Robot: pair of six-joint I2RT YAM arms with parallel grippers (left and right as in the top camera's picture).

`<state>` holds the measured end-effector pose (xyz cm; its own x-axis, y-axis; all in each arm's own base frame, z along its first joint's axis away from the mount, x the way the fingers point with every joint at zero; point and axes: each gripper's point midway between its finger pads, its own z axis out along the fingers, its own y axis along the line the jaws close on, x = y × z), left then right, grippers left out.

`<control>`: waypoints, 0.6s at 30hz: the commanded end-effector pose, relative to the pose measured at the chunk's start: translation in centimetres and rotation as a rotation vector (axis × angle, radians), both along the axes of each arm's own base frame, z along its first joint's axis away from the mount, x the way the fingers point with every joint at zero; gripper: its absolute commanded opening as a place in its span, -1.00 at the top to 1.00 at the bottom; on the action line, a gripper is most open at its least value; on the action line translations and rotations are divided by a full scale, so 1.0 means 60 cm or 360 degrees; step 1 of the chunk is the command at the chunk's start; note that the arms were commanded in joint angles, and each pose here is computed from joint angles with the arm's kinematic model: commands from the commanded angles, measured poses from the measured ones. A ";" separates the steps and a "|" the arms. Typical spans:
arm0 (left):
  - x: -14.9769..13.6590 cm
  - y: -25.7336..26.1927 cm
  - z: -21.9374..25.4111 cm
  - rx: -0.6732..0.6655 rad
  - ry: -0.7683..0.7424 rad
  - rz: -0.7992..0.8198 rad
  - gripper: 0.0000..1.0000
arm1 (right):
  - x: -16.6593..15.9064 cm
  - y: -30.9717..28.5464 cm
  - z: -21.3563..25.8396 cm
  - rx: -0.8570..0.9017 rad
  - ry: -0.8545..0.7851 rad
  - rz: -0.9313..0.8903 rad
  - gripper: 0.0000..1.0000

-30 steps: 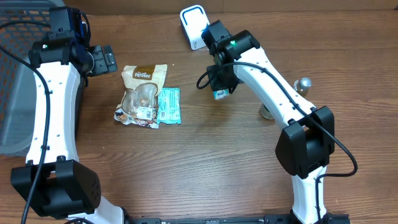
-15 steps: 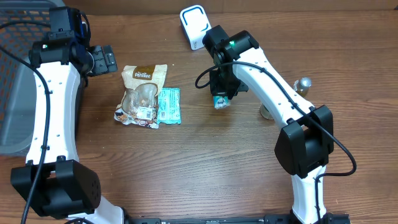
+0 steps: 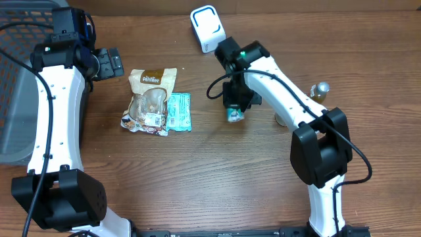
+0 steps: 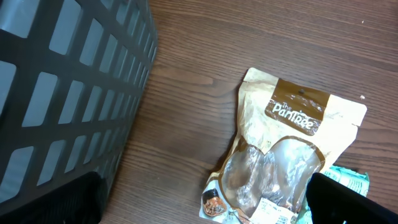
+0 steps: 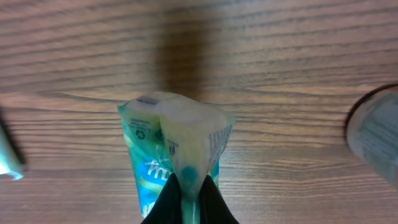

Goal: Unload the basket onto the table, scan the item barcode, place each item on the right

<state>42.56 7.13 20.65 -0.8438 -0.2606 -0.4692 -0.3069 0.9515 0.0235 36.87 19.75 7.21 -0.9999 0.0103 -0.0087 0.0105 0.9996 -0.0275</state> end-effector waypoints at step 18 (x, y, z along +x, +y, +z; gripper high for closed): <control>0.002 0.010 0.011 0.0025 -0.0024 0.0017 -0.99 | 0.014 -0.041 -0.039 -0.0164 -0.0077 -0.0078 0.91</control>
